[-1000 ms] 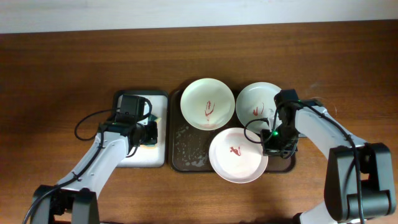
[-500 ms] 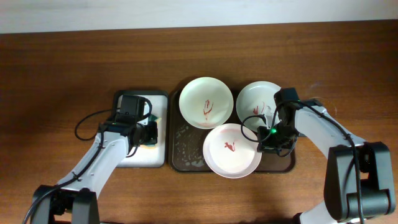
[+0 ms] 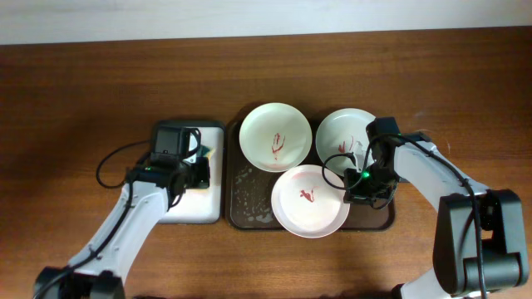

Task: Clean dirty plates on tray and stack at the side

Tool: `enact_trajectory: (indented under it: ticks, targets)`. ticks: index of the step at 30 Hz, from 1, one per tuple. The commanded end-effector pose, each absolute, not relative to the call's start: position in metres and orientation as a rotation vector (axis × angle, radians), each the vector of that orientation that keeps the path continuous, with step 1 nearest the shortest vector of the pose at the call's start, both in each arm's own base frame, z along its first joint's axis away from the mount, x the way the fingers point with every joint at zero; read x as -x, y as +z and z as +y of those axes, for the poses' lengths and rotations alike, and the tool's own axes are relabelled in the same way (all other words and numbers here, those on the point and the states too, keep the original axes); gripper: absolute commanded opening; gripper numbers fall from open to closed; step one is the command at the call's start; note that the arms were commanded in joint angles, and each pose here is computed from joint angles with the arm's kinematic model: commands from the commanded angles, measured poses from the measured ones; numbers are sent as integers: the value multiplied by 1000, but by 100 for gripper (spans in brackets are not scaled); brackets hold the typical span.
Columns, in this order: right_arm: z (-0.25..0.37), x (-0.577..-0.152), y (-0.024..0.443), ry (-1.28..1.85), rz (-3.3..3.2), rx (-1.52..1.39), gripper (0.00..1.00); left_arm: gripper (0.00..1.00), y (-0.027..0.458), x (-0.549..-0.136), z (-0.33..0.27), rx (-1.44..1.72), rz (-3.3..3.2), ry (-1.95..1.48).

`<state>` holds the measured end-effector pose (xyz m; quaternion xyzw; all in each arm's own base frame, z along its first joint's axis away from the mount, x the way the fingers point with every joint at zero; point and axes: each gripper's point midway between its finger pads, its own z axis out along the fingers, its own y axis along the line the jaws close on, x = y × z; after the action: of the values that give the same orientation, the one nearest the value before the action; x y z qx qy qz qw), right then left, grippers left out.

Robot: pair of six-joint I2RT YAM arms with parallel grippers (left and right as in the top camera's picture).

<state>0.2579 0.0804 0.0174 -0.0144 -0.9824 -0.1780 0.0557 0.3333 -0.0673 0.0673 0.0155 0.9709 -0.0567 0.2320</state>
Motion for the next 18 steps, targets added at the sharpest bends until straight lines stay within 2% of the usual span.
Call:
enact_trajectory:
  ticks: [1, 9, 11, 15, 18]
  targets:
    - [85, -257, 17, -568, -2969, 35, 4, 0, 107, -342, -106, -126, 2536, -426]
    - [85, -257, 17, -567, -2970, 35, 4, 0, 143, -325, -235, -256, 2375, -787]
    - [85, -257, 17, -567, -2970, 35, 4, 0, 144, -319, -265, -206, 2364, -865]
    - [85, -257, 17, -567, -2969, 35, 4, 0, 126, -307, -292, -139, 2460, -911]
    - [85, -257, 17, -567, -2970, 35, 4, 0, 129, -313, -291, -218, 2541, -741]
